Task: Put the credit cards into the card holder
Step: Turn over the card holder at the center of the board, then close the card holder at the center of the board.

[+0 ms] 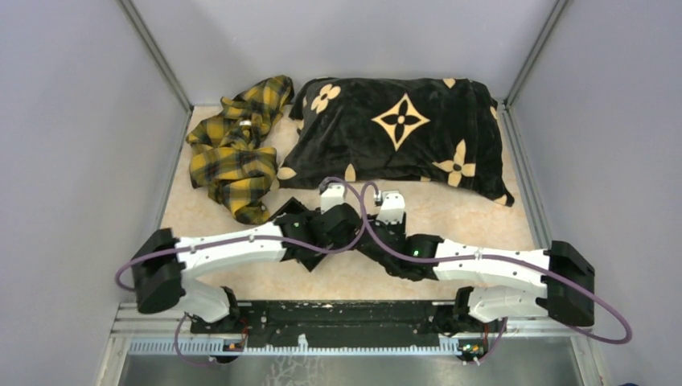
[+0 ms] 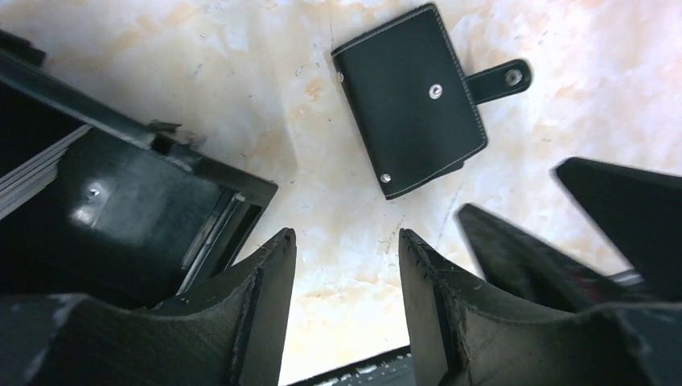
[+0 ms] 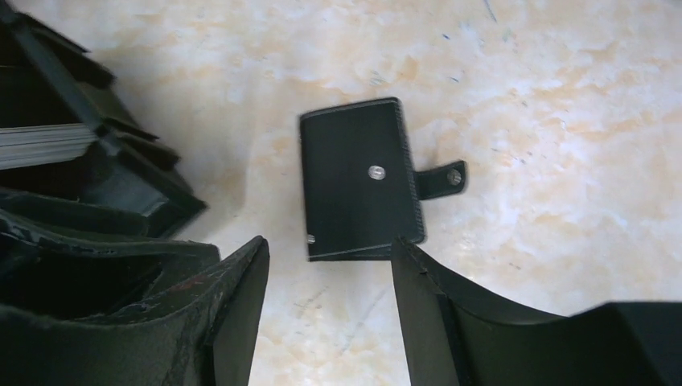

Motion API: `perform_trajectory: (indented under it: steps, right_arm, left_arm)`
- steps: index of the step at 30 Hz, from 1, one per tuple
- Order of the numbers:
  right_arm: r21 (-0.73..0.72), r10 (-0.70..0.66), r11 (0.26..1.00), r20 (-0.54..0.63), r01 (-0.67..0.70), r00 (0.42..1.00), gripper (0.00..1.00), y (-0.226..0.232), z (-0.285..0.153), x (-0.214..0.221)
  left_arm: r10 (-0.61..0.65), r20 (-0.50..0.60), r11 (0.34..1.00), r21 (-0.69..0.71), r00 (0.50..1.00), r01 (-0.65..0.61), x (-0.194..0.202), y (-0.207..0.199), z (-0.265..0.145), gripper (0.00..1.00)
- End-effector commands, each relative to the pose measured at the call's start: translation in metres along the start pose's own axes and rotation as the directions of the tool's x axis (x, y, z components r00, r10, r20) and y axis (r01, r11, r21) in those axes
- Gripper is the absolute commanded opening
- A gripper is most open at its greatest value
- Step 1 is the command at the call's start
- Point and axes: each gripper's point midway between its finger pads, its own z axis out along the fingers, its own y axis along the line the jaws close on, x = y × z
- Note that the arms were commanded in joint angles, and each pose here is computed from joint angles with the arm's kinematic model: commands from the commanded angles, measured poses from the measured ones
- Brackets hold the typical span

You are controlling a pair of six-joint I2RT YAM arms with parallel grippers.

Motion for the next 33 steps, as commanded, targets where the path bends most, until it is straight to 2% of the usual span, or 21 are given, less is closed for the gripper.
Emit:
perform_trajectory:
  steps: [1,8,22,27,33]
  right_arm:
    - [0.032,0.073,0.997,-0.004,-0.073,0.997,0.57,-0.03,-0.001,-0.001]
    - [0.055,0.125,0.991,-0.017,-0.124,0.992,0.57,-0.065,0.003,-0.011]
    - [0.058,0.137,0.989,-0.058,-0.134,0.989,0.53,-0.067,0.037,-0.008]
    - [0.068,0.164,0.985,-0.062,-0.159,0.985,0.5,-0.072,0.047,-0.01]
    - [0.08,0.169,0.983,-0.084,-0.163,0.982,0.47,-0.078,0.056,-0.002]
  left_arm:
    - [0.072,-0.048,0.997,0.018,0.996,-0.071,0.019,-0.015,0.028,0.57]
    - [0.091,-0.092,0.995,-0.019,0.992,-0.093,0.035,-0.018,0.066,0.65]
    - [-0.02,-0.116,1.0,0.006,0.993,0.021,0.038,0.01,0.103,0.62]
    - [-0.076,-0.112,0.992,0.092,0.991,0.087,0.031,0.005,0.104,0.61]
    - [-0.077,-0.127,0.987,0.128,0.989,0.093,0.03,0.0,0.108,0.6]
